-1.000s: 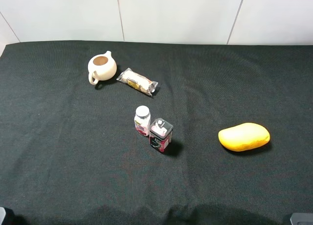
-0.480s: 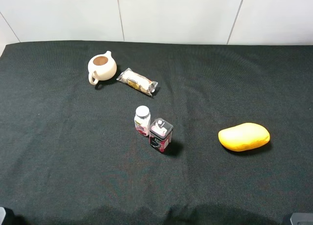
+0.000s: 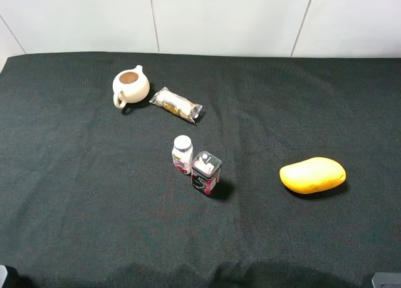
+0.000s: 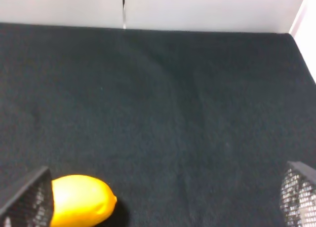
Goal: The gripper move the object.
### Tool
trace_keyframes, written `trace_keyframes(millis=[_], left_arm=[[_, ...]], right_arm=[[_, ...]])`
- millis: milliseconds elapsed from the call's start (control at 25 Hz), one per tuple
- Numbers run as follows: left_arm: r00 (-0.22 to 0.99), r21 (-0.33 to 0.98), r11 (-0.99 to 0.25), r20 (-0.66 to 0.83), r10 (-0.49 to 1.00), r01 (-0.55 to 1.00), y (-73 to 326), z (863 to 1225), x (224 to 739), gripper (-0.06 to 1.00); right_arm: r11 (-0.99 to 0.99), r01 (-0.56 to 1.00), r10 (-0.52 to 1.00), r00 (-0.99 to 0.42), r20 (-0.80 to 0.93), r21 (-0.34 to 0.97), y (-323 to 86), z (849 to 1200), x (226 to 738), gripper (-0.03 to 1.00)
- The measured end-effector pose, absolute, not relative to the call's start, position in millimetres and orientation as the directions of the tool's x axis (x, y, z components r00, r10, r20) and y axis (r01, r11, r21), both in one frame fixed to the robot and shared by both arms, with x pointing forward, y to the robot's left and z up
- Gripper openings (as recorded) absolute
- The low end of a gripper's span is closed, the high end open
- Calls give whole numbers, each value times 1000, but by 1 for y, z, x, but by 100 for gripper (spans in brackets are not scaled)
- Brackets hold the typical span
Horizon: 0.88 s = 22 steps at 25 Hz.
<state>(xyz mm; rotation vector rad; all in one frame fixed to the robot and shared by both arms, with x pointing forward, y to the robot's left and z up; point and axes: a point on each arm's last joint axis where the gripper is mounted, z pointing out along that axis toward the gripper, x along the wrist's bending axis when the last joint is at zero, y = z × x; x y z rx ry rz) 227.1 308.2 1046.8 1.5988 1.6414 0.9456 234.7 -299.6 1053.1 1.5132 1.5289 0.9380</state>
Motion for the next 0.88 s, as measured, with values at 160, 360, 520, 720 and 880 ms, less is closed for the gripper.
trace_keyframes(millis=[160, 360, 520, 720, 880], left_arm=[[-44, 849, -4, 33, 998, 529, 308, 1047, 227, 79], [-44, 849, -4, 33, 998, 529, 308, 1047, 227, 79], [-44, 849, -4, 33, 998, 529, 308, 1047, 227, 79], [-44, 849, -4, 33, 998, 529, 308, 1047, 227, 79], [-44, 849, -4, 33, 998, 529, 308, 1047, 227, 79]], right_arm=[[21, 426, 1000, 6, -26, 905, -300, 1053, 235, 69], [21, 426, 1000, 6, -26, 905, -300, 1053, 235, 69], [21, 426, 1000, 6, -26, 905, -300, 1053, 235, 69], [21, 426, 1000, 6, -26, 905, -300, 1053, 235, 69], [20, 426, 1000, 6, -25, 905, -299, 1053, 235, 69]])
